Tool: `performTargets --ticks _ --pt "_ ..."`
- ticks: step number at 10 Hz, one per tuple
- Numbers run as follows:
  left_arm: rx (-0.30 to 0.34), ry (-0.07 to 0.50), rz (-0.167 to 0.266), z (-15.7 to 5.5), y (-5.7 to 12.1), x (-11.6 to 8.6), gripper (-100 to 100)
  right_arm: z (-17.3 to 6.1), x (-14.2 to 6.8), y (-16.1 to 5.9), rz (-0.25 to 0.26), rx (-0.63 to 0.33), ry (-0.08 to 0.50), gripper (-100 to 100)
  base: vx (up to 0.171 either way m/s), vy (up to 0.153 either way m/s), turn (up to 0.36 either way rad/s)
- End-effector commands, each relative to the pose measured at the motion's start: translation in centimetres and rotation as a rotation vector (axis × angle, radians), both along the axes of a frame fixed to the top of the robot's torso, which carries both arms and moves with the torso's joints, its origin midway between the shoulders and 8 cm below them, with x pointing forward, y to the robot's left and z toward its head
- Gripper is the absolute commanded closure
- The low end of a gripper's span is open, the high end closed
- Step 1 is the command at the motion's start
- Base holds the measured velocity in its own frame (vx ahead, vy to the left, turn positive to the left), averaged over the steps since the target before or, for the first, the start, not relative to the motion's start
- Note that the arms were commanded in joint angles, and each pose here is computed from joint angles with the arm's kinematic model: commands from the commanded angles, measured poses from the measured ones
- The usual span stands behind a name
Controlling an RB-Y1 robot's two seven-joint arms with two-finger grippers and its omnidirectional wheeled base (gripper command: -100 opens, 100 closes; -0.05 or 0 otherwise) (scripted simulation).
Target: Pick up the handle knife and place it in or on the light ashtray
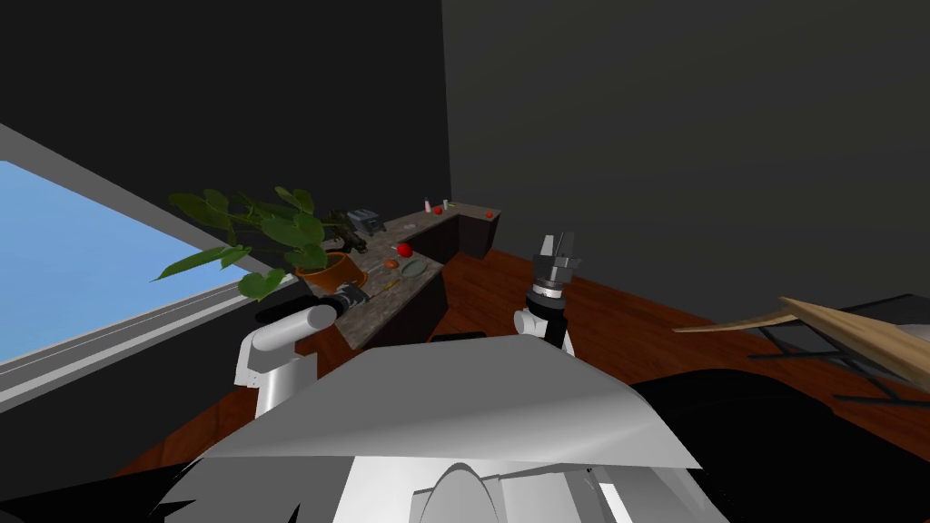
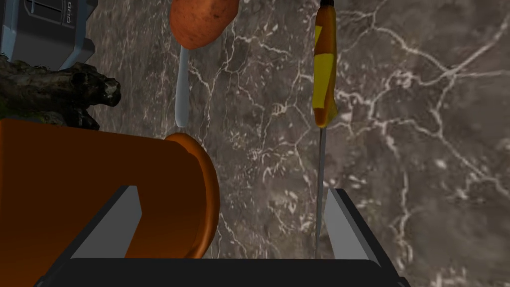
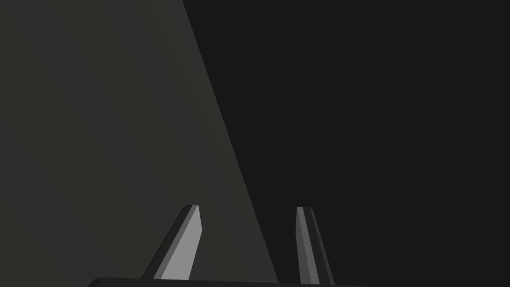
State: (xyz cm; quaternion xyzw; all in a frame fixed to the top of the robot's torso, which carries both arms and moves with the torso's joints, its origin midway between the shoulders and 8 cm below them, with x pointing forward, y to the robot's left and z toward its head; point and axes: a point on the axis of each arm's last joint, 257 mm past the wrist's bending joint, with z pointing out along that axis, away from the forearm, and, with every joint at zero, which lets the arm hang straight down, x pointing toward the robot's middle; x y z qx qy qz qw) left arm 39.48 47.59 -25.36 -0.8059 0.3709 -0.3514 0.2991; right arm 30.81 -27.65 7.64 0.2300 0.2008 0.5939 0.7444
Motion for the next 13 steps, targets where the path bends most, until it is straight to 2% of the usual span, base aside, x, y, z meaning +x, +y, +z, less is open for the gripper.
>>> performTargets --ticks 1,3,13 --pt "-0.016 0.037 0.006 -0.4 0.5 -0.3 -100 0.0 0.0 0.0 0.000 0.000 0.000 0 0.079 -0.040 0.044" --pt "-0.031 0.076 0.001 -1.3 0.1 -0.9 -100 0.0 0.0 0.0 0.000 0.000 0.000 0 0.062 -0.041 0.010" --pt "-0.092 0.311 0.016 -4.0 1.1 -3.7 -100 0.0 0.0 0.0 0.000 0.000 0.000 0 0.068 -0.035 0.036"
